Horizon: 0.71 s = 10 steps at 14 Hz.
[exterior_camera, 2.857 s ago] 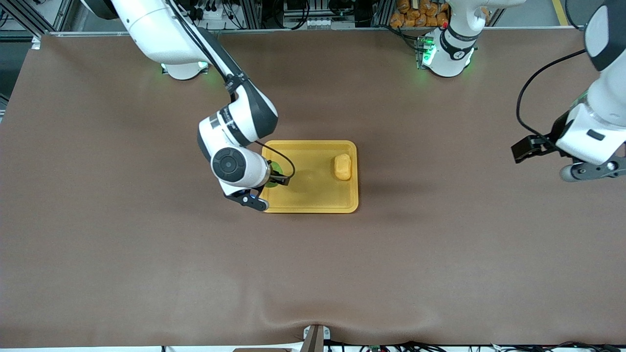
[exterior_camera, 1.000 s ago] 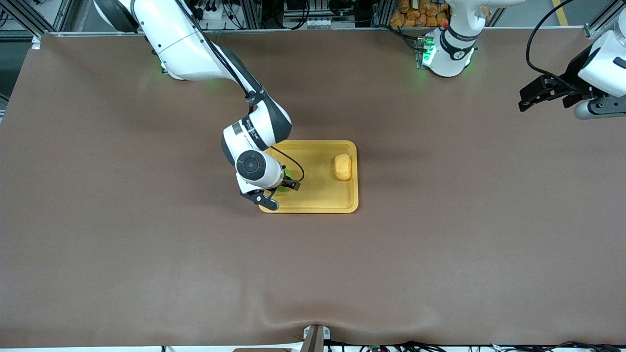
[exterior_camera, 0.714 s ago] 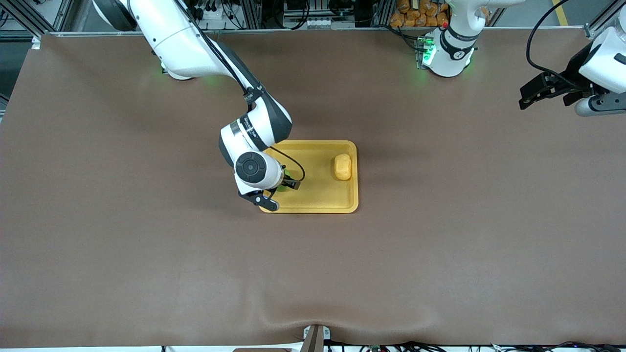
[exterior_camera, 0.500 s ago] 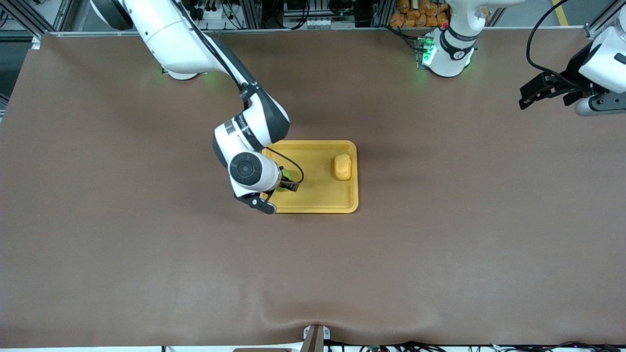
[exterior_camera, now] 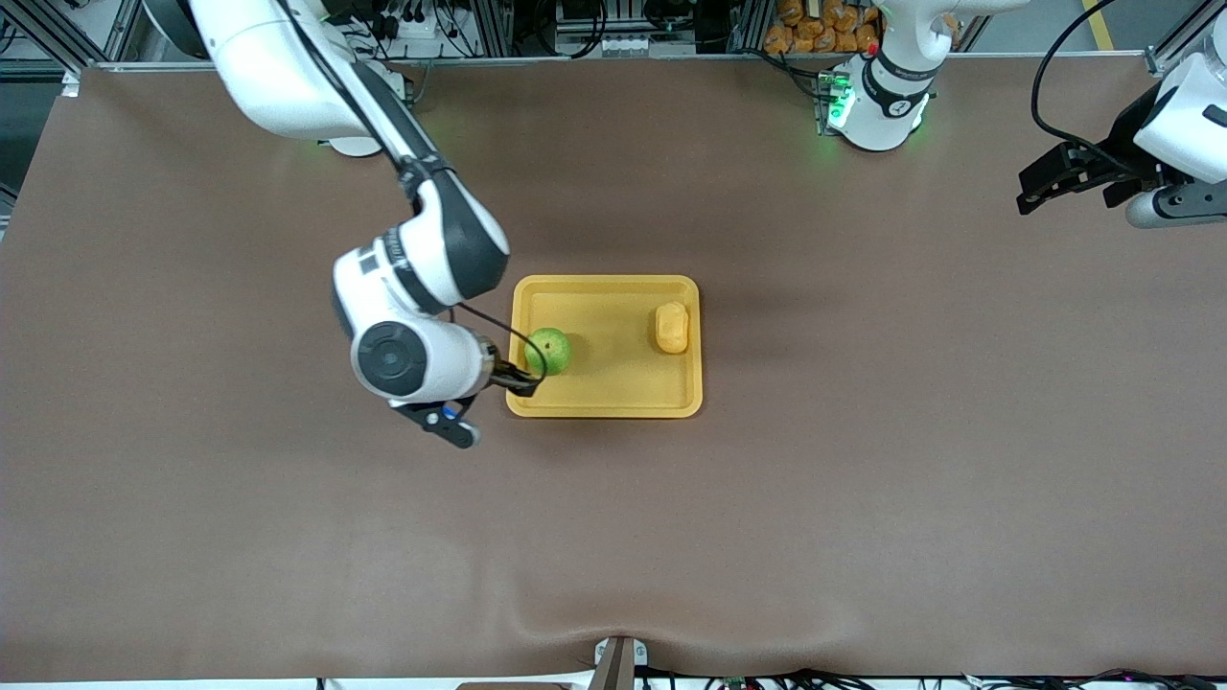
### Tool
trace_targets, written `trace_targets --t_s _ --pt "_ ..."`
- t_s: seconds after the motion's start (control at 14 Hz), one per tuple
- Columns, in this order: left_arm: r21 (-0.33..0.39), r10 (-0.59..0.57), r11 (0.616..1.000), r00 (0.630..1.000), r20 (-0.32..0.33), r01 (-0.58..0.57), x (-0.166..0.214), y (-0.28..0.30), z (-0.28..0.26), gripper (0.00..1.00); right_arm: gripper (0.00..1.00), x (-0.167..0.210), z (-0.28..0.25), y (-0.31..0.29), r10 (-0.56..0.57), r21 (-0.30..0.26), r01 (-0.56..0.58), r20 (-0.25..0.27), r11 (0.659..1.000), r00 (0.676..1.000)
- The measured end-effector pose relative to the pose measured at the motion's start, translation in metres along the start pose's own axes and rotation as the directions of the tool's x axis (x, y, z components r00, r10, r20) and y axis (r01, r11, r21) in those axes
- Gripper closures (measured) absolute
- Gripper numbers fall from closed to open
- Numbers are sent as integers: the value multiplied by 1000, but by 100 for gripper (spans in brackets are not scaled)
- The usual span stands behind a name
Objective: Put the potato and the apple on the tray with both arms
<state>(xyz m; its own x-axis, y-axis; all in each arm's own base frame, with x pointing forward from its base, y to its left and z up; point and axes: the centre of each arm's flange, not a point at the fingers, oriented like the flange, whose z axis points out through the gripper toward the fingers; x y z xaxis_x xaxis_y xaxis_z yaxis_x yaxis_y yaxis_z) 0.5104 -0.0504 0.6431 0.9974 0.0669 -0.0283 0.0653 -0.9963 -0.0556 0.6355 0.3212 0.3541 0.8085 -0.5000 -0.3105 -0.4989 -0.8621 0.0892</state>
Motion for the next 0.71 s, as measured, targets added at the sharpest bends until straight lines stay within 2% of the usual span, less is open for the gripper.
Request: trace_targets --t_s 0.14,0.43,0.57,0.71 --pt "0 0 1000 1000 0 0 0 0 0 0 0 15 -16 17 26 -10 -26 10 1000 1000" --pt "0 0 1000 1000 -1 0 0 0 0 0 0 16 -69 40 -18 -4 17 -80 1000 997" --pt "0 9 1000 1000 -1 -9 0 0 0 0 0 13 -92 54 -24 -2 24 -93 1000 995" --pt "0 18 1000 1000 -3 -18 0 0 -1 0 0 22 -115 75 -96 11 97 -106 995 990"
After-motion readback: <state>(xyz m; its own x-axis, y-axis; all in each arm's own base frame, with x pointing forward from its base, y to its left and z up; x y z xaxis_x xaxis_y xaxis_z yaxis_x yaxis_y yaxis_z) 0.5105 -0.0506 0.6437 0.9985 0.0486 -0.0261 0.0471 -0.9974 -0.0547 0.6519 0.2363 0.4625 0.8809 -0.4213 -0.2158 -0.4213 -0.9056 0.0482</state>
